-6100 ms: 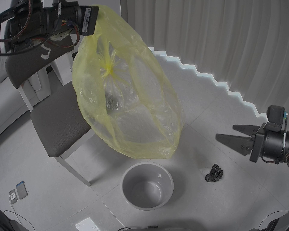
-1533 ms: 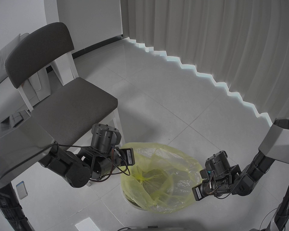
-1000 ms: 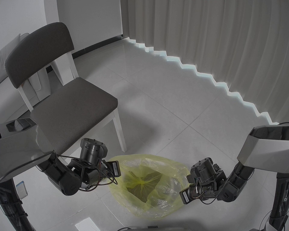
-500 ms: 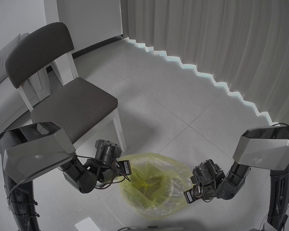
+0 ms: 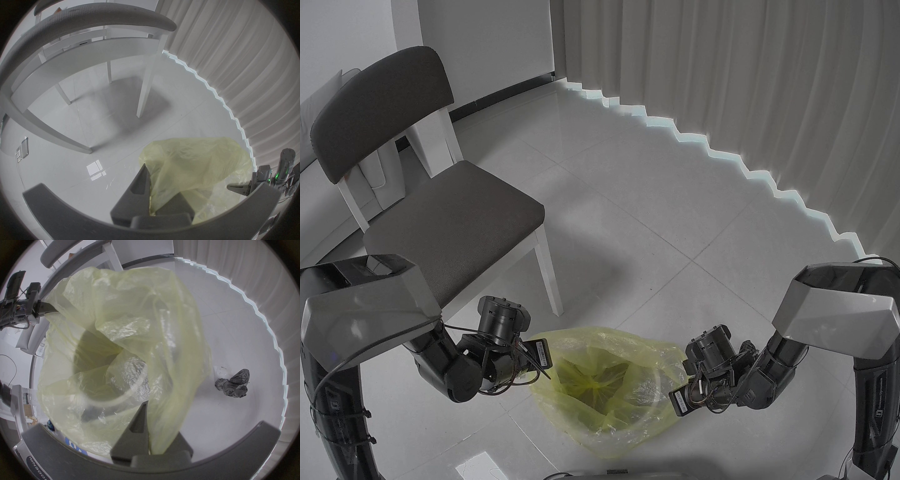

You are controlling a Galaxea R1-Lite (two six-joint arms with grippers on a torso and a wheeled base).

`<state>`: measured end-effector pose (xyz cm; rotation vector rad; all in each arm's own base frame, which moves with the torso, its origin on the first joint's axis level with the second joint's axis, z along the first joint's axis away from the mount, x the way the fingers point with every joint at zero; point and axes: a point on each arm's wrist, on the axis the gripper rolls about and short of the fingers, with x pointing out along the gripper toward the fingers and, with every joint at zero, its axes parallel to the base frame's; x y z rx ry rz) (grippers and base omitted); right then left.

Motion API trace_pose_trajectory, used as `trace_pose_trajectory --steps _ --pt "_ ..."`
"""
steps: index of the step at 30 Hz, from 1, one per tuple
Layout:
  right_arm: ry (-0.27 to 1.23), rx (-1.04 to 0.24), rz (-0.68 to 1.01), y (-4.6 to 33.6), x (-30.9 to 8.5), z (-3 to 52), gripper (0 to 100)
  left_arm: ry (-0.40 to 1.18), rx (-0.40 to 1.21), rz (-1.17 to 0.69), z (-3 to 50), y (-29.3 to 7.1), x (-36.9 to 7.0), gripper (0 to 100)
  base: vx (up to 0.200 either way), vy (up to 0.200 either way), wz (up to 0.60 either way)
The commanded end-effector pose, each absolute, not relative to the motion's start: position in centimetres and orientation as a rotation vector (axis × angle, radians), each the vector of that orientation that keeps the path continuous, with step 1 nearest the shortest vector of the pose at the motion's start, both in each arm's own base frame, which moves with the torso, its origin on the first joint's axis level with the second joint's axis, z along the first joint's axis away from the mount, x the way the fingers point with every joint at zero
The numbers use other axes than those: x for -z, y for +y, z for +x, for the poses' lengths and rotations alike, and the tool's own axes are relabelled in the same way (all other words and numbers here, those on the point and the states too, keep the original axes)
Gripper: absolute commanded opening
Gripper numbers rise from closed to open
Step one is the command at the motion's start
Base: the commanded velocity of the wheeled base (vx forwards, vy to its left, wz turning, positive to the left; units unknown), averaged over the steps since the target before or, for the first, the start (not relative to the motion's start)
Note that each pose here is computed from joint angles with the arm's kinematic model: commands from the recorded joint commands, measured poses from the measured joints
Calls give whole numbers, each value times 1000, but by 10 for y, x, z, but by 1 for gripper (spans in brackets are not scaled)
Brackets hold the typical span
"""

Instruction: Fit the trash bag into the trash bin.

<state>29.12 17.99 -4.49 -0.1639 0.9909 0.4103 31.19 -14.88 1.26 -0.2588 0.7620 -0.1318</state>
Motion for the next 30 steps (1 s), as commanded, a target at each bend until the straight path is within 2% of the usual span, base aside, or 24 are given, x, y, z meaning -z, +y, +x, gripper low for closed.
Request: trace_pose_trajectory --steps 1,3,4,10,16,21,26,30 --pt "997 -380 -162 173 52 299 0 752 137 -256 324 -158 -4 0 0 0 0" --pt "1005 -377 -181 170 56 301 0 745 139 -258 331 -163 -1 0 0 0 0" --pt "1005 -377 -181 170 56 301 100 745 139 -258 331 -163 -1 0 0 0 0" --pt "1011 -393 -224 164 55 296 100 742 145 -259 333 -165 -2 0 0 0 0" --pt "906 -393 -186 153 6 289 100 735 140 -265 333 -163 -2 0 0 0 0" --pt "827 -394 -151 154 -15 299 100 727 145 -269 330 -163 -7 0 0 0 0" --pt "810 -410 -152 160 -19 302 100 734 142 -264 328 -162 -6 0 0 0 0" --pt "864 -413 -181 155 -9 291 100 734 139 -262 328 -161 -5 0 0 0 0"
